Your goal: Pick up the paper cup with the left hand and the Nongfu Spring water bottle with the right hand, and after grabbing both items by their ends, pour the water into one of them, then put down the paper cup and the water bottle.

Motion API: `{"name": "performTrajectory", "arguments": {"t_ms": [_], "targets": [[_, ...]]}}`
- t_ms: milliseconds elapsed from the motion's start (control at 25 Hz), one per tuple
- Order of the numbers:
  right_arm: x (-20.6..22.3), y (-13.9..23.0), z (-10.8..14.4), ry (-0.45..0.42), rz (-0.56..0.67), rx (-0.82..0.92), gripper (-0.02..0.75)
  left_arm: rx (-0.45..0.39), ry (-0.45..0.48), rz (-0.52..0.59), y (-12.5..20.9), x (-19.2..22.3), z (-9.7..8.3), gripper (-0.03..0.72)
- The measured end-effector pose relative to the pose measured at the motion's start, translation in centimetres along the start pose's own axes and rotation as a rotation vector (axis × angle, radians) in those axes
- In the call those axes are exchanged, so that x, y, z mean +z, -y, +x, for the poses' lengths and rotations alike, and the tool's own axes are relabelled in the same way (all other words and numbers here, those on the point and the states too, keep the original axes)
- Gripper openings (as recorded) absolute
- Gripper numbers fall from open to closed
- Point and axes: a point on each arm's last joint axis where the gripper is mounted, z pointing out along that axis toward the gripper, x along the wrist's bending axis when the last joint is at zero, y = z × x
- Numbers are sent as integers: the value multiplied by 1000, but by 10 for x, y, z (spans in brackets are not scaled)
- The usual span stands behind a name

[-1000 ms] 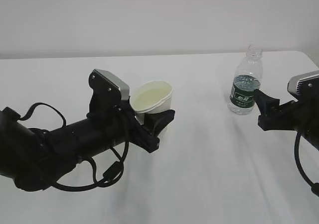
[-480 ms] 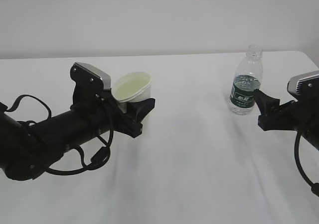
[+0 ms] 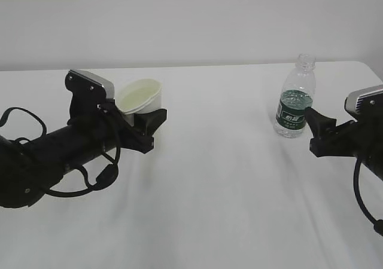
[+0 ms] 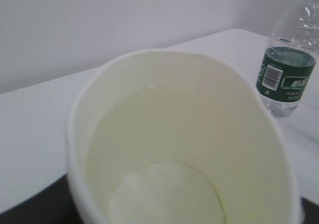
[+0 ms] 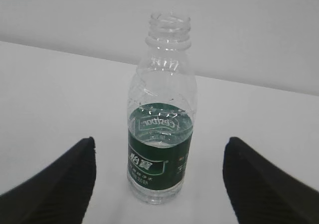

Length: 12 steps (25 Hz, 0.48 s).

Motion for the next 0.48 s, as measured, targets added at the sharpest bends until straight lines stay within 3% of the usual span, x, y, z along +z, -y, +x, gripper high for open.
{"name": "performTrajectory", "arguments": {"t_ms": [480], "targets": [[0,0,0,0,0,0,594,-10,-63,-5,-1,-4,21,455]]}}
